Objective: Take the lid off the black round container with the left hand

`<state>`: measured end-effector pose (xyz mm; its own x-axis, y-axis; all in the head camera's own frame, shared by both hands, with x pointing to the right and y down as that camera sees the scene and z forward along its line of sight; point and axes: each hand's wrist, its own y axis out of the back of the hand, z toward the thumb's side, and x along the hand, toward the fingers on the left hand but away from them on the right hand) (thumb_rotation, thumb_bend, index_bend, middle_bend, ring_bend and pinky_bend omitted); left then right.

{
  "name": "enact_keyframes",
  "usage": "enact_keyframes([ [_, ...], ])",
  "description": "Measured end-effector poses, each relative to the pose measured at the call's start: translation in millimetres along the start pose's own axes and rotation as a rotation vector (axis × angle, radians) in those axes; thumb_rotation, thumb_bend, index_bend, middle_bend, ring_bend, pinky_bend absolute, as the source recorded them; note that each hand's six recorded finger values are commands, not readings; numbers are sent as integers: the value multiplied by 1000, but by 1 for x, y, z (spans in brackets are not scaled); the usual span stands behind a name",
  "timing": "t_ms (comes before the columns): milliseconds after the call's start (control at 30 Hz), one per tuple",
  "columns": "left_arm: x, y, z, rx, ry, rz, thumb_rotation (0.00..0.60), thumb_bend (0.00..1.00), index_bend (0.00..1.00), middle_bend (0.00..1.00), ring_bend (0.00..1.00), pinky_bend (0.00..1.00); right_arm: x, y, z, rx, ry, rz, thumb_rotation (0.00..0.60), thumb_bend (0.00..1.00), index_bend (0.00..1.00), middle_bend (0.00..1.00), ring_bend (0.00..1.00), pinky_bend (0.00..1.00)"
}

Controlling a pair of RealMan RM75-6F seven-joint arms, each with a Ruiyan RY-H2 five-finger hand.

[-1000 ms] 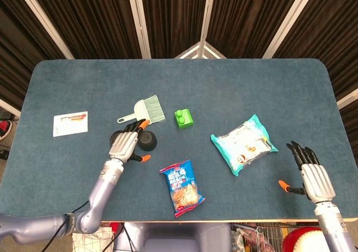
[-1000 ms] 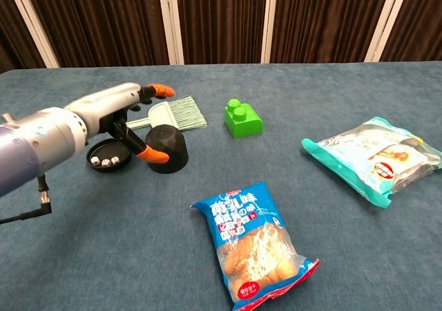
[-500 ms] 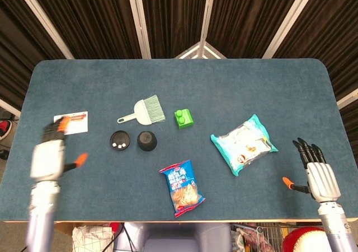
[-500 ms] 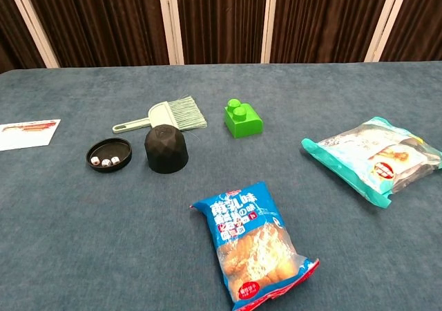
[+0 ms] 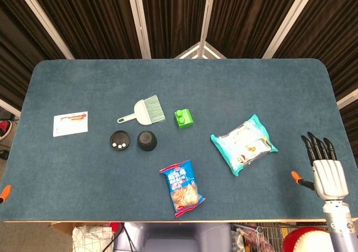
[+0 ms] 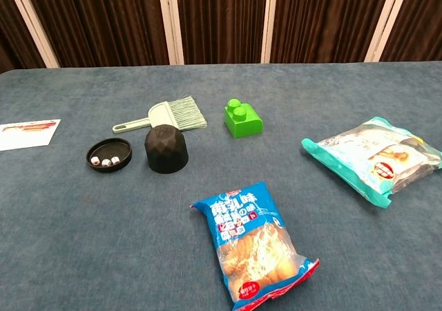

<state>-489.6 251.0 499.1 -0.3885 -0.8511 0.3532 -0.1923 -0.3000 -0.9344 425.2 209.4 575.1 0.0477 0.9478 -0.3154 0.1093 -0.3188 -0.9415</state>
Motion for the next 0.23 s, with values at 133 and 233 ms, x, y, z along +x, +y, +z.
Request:
enact_keyframes([
  [133,3,-1,-3,-50,-27,-20,600,340,102,59,0,0,-2,5,-4,2,-3,-31,600,209,0,32,106,36],
  [233,7,-2,-7,-75,-51,-28,600,341,103,58,0,0,-3,8,-7,2,-10,-43,600,209,0,33,106,36],
])
